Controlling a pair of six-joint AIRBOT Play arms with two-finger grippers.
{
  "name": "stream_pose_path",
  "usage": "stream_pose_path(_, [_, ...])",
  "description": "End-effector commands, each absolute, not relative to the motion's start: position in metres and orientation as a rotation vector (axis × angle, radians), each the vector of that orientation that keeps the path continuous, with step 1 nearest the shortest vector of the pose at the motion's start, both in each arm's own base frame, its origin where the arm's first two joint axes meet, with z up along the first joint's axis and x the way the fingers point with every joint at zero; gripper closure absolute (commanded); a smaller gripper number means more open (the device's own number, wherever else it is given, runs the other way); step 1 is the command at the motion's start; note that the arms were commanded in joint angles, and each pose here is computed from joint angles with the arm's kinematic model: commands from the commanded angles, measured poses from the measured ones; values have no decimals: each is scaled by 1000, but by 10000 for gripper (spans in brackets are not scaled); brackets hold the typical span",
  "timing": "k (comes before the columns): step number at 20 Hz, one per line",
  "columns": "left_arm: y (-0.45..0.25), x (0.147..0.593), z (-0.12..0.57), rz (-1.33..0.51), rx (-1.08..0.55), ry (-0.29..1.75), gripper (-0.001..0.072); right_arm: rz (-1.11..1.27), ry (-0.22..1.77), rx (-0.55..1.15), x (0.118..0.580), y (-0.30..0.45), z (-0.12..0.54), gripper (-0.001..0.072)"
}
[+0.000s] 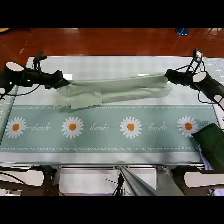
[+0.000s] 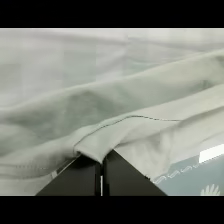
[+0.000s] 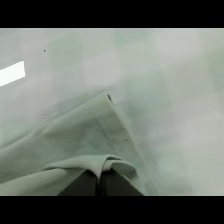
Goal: Fold the shirts.
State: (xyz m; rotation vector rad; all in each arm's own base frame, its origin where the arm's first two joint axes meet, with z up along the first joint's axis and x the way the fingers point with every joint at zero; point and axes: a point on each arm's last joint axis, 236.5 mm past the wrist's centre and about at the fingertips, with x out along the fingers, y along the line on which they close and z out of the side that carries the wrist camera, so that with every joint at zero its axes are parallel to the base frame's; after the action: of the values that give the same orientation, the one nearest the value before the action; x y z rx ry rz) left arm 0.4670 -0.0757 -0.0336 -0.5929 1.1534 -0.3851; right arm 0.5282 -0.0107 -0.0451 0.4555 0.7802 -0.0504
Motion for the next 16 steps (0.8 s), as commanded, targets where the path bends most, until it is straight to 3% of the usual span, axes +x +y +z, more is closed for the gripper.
stream_pose_path(1, [-75,468,-57,-376,-610,1196,639,-57,793,445,529,-12,-58,471])
stream_pose_path(3, [-77,466,-55,-387,-609,1204,326,-43,781,414,529,-15,-49,337])
stream_pose_path(4, [-79,464,-51,-404,-607,1212,239,-38,767,387,528,-20,-40,273])
stream_pose_path(6, [-82,462,-40,-441,-601,1224,233,-57,752,286,522,-47,-23,266])
stream_pose_path(8, [-84,462,-27,-471,-591,1221,234,-121,787,298,507,-79,-21,260])
stream_pose_path(12, [-88,465,-2,-509,-580,1179,234,-158,957,666,470,-97,-62,218])
stream_pose_path(16, [-99,470,15,-551,-633,1134,236,29,938,917,488,-50,-75,178])
